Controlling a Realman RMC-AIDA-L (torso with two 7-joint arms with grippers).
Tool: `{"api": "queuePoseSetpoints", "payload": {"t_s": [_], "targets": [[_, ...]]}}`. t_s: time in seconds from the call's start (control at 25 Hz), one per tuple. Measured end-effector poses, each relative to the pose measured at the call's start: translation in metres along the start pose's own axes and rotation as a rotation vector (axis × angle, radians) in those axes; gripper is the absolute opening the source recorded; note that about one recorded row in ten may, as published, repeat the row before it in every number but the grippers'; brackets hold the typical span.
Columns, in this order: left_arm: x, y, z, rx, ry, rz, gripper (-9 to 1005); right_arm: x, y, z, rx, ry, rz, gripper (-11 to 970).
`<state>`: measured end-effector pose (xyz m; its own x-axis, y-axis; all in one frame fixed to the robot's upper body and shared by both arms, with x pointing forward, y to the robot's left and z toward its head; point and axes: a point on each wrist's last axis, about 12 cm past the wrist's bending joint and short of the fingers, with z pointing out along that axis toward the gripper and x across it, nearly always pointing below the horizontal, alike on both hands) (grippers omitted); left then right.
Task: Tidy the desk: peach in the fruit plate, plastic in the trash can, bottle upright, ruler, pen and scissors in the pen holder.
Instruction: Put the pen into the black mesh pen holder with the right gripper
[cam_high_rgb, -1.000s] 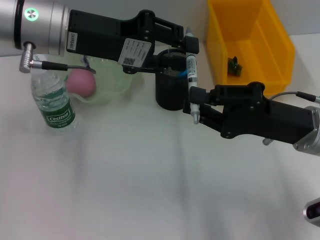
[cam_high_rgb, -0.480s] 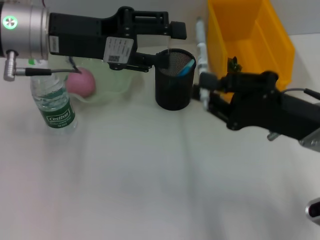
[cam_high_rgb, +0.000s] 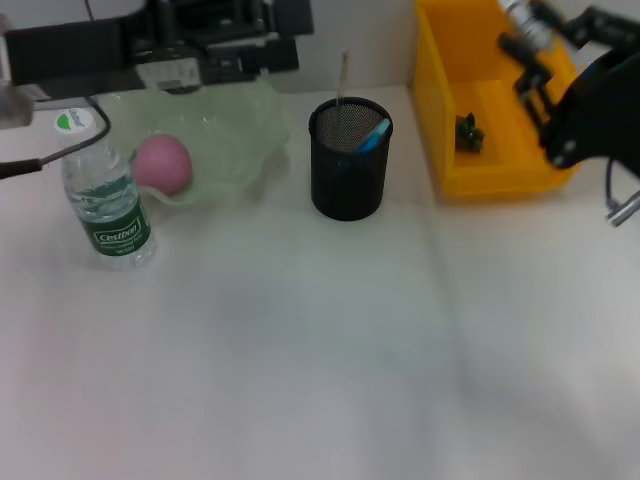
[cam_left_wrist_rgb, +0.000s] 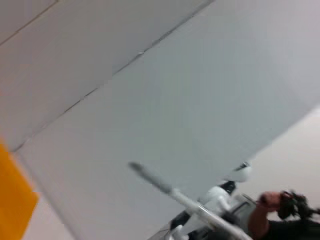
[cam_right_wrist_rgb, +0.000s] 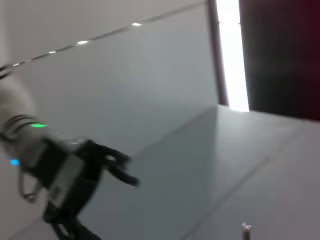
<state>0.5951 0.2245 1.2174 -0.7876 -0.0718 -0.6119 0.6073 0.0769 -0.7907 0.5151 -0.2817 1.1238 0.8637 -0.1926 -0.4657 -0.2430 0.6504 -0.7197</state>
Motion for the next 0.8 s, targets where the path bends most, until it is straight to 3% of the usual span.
{"api": "queuePoseSetpoints", "payload": {"t_s": [0.04, 0.12, 0.16, 0.2, 0.24, 0.28, 0.32, 0.36, 0.48, 0.52, 0.56, 0.6, 0.8], "targets": [[0.003, -0.001, -0.003, 0.016, -0.007, 0.040, 793, 0.000, 0.000, 0.000, 0.000, 0.000, 0.000, 221], [0.015, -0.002, -0.004, 0.021, 0.001, 0.161, 792, 0.006, -0.011, 0.001, 0.027, 0.041, 0.177, 222], [0.015, -0.002, -0.004, 0.021, 0.001, 0.161, 792, 0.006, -0.011, 0.001, 0.027, 0.041, 0.177, 223], [0.019, -0.001, -0.004, 0.017, 0.006, 0.202, 791, 0.011, -0.019, 0.003, 0.023, 0.074, 0.307, 224], [0.030, 0.002, -0.003, 0.010, 0.018, 0.293, 791, 0.013, -0.023, 0.004, 0.016, 0.093, 0.372, 225], [0.030, 0.002, -0.003, 0.010, 0.018, 0.293, 791, 0.013, -0.023, 0.004, 0.016, 0.093, 0.372, 225], [0.039, 0.006, -0.001, 0.008, 0.029, 0.362, 790, 0.018, -0.032, 0.007, 0.003, 0.127, 0.490, 226], [0.039, 0.006, -0.001, 0.008, 0.029, 0.362, 790, 0.018, -0.032, 0.007, 0.003, 0.127, 0.490, 227], [0.049, 0.012, 0.004, -0.001, 0.058, 0.420, 789, 0.024, -0.049, 0.011, -0.031, 0.193, 0.639, 229], [0.057, 0.016, 0.011, -0.012, 0.100, 0.459, 788, 0.031, -0.058, 0.019, -0.073, 0.260, 0.743, 230], [0.057, 0.016, 0.011, -0.012, 0.100, 0.459, 788, 0.031, -0.058, 0.019, -0.073, 0.260, 0.743, 231], [0.060, 0.019, 0.015, -0.022, 0.118, 0.480, 788, 0.038, -0.065, 0.029, -0.107, 0.325, 0.834, 232], [0.077, 0.031, 0.027, -0.065, 0.197, 0.602, 787, 0.052, -0.071, 0.053, -0.135, 0.427, 0.980, 236]]}}
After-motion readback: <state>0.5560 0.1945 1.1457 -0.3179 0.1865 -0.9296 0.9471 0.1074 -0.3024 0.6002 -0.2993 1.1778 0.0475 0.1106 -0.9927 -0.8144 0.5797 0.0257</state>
